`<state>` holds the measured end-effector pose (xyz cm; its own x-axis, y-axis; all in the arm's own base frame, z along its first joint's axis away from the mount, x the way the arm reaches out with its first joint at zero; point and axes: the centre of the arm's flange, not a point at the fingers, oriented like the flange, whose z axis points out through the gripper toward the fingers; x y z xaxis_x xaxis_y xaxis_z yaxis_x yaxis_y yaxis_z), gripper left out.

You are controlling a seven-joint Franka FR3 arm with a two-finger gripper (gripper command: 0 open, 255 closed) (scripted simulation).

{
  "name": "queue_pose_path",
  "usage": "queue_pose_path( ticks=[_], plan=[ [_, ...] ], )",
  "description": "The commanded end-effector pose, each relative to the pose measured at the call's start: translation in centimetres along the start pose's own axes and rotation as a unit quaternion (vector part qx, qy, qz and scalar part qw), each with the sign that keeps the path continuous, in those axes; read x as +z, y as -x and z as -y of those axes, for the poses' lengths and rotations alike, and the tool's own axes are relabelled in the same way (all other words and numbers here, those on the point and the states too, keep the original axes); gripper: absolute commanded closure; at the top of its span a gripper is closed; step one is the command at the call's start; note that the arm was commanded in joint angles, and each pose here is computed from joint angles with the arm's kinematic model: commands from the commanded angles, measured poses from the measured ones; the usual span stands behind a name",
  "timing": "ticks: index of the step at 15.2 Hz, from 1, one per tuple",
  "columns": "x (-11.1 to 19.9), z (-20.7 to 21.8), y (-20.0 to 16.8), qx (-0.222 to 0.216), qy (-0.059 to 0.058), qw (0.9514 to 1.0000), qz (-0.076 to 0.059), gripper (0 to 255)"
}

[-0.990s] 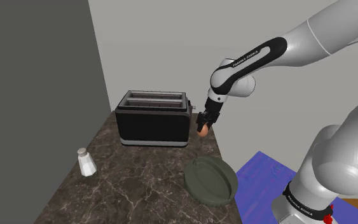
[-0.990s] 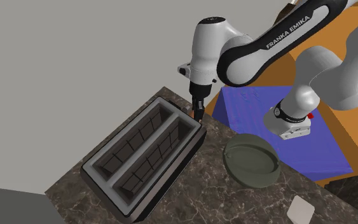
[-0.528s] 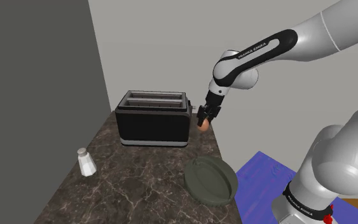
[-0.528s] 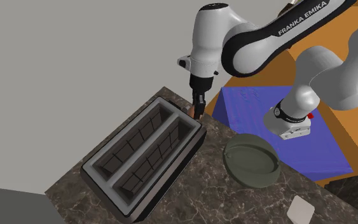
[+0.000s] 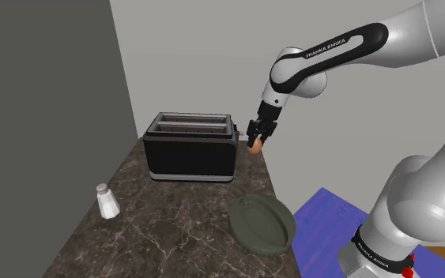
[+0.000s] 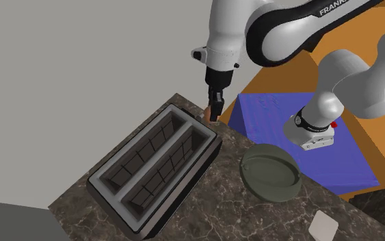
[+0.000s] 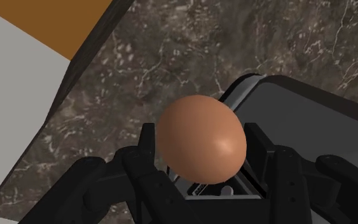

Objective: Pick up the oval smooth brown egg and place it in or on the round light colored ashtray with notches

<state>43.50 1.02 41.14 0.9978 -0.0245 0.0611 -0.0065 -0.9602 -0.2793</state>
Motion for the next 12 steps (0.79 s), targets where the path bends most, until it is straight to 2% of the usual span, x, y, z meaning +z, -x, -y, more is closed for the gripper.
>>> queue_pose_path(
  ticks=[1, 4, 12],
  plan=[
    [-0.9, 0.3, -0.1, 0.0, 0.0, 1.0, 0.0, 255],
    [-2.1, 0.7, -0.2, 0.0, 0.0, 1.0, 0.0, 255],
    [-1.2, 7.4, 7.9, 0.0, 0.0, 1.0, 0.0, 255]
  ],
)
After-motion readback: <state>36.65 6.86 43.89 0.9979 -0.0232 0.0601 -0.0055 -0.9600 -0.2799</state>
